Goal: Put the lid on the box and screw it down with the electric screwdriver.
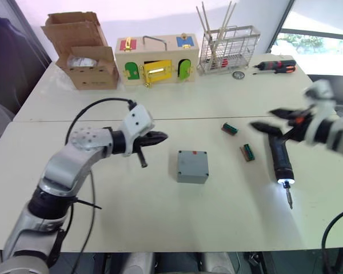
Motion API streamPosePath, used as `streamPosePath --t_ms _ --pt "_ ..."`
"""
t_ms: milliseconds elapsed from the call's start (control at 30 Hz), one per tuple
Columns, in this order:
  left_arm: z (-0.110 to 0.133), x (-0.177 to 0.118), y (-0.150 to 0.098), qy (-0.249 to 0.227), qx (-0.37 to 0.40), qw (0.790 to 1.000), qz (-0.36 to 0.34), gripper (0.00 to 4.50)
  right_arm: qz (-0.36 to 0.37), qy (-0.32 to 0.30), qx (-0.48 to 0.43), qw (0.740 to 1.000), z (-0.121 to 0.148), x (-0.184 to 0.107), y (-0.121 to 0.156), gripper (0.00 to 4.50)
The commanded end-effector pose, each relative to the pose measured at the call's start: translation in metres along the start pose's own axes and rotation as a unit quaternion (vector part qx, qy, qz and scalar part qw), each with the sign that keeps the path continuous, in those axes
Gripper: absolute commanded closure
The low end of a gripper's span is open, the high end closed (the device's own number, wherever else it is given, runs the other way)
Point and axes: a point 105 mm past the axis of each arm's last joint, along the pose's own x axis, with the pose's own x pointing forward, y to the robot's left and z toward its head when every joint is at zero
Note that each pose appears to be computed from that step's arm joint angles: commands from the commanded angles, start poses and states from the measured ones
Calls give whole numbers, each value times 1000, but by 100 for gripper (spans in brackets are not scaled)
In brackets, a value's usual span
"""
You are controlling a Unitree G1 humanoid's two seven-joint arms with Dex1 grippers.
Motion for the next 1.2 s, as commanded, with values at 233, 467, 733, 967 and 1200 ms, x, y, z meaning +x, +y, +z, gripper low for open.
streamPosePath --t_ms 233,467,733,967,1200 --pt "-23 6 -26 47 15 997 -56 450 77 7 -56 995 -20 9 41 3" --pt "-34 21 -38 37 -17 996 -81 450 189 69 -34 979 -55 6 86 3" --pt "-34 50 -55 20 -19 991 -129 450 212 60 -26 975 -63 22 105 3" --pt "-34 77 -41 20 20 993 -117 450 260 53 -7 964 -62 28 133 3" --pt "-37 82 -29 23 45 994 -98 450 253 69 -16 965 -64 21 134 3"
